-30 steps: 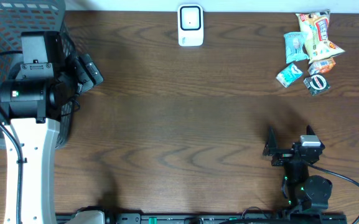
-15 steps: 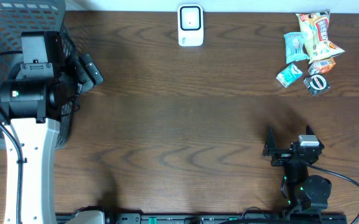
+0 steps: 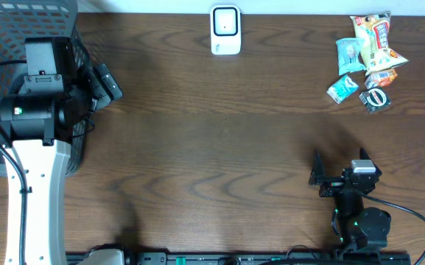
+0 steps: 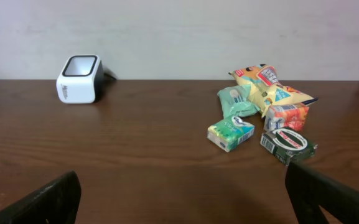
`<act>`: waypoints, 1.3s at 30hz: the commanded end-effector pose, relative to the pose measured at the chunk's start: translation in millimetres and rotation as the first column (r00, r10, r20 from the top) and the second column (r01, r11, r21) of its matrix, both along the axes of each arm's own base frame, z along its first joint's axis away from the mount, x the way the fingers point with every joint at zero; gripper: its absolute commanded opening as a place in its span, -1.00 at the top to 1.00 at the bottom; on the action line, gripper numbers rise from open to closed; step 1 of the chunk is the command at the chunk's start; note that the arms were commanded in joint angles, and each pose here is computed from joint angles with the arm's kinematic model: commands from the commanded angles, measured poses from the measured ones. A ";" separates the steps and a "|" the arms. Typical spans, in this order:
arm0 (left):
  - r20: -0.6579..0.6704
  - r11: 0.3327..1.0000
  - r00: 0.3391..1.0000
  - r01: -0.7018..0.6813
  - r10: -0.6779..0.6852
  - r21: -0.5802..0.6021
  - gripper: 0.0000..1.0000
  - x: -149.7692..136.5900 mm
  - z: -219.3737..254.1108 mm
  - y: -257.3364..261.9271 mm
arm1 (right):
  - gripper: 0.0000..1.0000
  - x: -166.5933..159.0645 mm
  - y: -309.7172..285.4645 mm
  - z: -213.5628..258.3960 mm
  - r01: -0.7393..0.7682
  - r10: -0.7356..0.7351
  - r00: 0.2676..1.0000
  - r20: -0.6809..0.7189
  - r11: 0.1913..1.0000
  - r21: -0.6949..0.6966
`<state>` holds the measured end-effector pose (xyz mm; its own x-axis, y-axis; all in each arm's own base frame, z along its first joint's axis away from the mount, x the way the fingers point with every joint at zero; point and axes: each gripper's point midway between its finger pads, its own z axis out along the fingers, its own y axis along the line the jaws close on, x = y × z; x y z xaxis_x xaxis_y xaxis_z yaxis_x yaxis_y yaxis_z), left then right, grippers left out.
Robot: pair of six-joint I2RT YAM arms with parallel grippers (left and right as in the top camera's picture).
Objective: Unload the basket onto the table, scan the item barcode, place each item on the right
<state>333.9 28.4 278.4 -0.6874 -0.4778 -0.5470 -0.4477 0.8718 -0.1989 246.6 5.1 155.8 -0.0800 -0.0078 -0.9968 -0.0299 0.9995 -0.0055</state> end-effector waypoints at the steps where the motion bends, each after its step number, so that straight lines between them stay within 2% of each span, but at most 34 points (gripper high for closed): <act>1: 0.005 1.000 1.000 -0.014 0.014 -0.001 -0.95 -1.5 1.6 2.3 | -0.99 -0.5 -3.6 0.8 0.019 -0.019 1.000 0.005 1.000 0.010; 39: 0.005 1.000 1.000 -0.014 0.014 -0.001 -0.96 -1.5 1.6 2.3 | -0.99 -0.5 -8.1 0.3 0.038 -0.038 0.999 0.004 0.999 0.009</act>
